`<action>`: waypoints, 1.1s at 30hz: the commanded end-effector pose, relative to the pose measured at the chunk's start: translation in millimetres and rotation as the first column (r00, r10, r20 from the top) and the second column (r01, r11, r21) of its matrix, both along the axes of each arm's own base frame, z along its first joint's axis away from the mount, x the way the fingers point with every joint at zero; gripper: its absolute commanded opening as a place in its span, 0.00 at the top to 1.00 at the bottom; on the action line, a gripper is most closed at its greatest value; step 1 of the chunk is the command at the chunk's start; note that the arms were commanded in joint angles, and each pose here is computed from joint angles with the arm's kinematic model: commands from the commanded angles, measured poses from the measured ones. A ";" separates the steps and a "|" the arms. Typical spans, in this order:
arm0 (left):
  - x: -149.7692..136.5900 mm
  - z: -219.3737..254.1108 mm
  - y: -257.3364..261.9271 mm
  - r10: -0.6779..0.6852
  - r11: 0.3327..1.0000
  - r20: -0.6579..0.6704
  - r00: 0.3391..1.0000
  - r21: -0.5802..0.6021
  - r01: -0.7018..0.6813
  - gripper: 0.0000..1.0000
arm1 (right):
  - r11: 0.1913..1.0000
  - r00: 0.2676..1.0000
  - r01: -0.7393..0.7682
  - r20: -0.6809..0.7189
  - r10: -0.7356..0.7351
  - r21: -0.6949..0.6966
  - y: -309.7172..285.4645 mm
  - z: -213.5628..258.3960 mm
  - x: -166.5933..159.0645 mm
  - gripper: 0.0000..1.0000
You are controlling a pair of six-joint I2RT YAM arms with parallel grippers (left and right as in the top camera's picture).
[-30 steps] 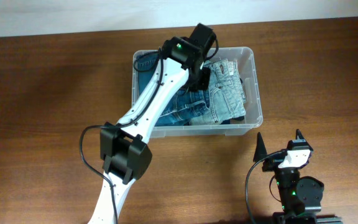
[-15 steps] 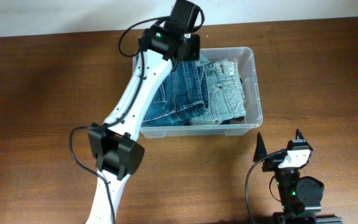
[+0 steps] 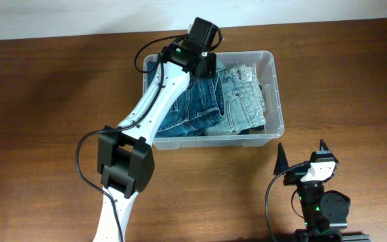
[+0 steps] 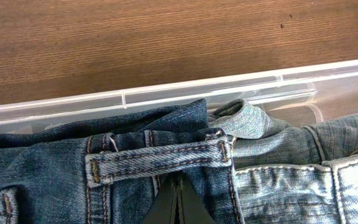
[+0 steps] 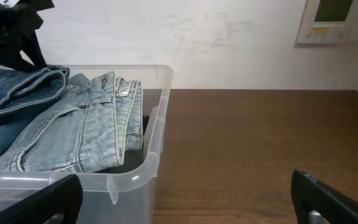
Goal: Pack container
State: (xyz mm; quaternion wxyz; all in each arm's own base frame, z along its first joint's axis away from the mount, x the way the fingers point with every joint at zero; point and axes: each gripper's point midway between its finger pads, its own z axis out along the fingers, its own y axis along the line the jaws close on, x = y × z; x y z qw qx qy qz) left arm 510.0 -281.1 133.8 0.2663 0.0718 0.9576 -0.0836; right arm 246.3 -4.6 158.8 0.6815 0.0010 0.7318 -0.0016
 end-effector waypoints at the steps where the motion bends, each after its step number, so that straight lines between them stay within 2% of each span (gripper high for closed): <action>1: -13.1 -10.8 7.0 -0.011 0.999 -0.054 0.998 0.035 0.013 0.98 | 1.000 1.000 0.008 -0.002 -0.008 -0.003 -1.8 -1.7 -0.3 0.02; 3: -11.7 10.1 6.1 -0.012 1.000 -0.018 1.000 0.014 0.013 0.98 | 1.000 1.000 0.008 -0.001 -0.008 -0.003 -1.8 -1.7 -0.3 0.02; 5: -15.7 51.0 5.3 -0.020 0.999 0.041 0.999 -0.033 0.021 0.98 | 1.000 1.000 0.008 -0.001 -0.008 -0.003 -1.8 -1.7 -0.3 0.02; 7: -35.0 87.6 -0.1 -0.064 0.992 0.049 0.997 -0.107 0.069 0.98 | 1.000 1.000 0.008 -0.002 -0.008 -0.003 -1.8 -1.7 -0.3 0.02; 11: -68.9 105.8 -10.8 -0.138 0.977 -0.006 0.990 -0.164 0.135 0.98 | 1.000 1.000 0.007 -0.002 -0.007 -0.003 -1.8 -1.7 -0.3 0.02; 14: -98.2 90.2 -17.2 -0.182 0.976 -0.111 0.977 -0.143 0.165 0.98 | 1.000 1.000 0.008 -0.002 -0.008 -0.003 -1.8 -1.7 -0.3 0.02; 15: -116.3 76.5 -16.4 -0.193 0.979 -0.187 0.963 -0.108 0.175 0.98 | 1.000 1.000 0.008 -0.002 -0.008 -0.003 -1.8 -1.7 -0.3 0.02; 20: -150.6 46.9 -21.2 -0.217 0.976 -0.323 0.921 -0.044 0.214 0.98 | 1.000 1.000 0.008 -0.001 -0.008 -0.003 -1.8 -1.7 -0.3 0.02; 25: -164.1 21.3 -32.1 -0.227 0.971 -0.375 0.899 -0.021 0.236 0.98 | 1.000 1.000 0.008 -0.002 -0.008 -0.003 -1.8 -1.7 -0.3 0.02; 27: -165.6 9.1 -32.9 -0.213 0.974 -0.394 0.894 -0.015 0.226 0.93 | 1.000 1.000 0.008 -0.001 -0.008 -0.003 -1.8 -1.7 -0.3 0.02; 33: -164.2 -23.0 -31.7 -0.197 0.974 -0.428 0.882 0.014 0.224 0.92 | 1.000 1.000 0.008 -0.001 -0.008 -0.003 -1.8 -1.7 -0.3 0.02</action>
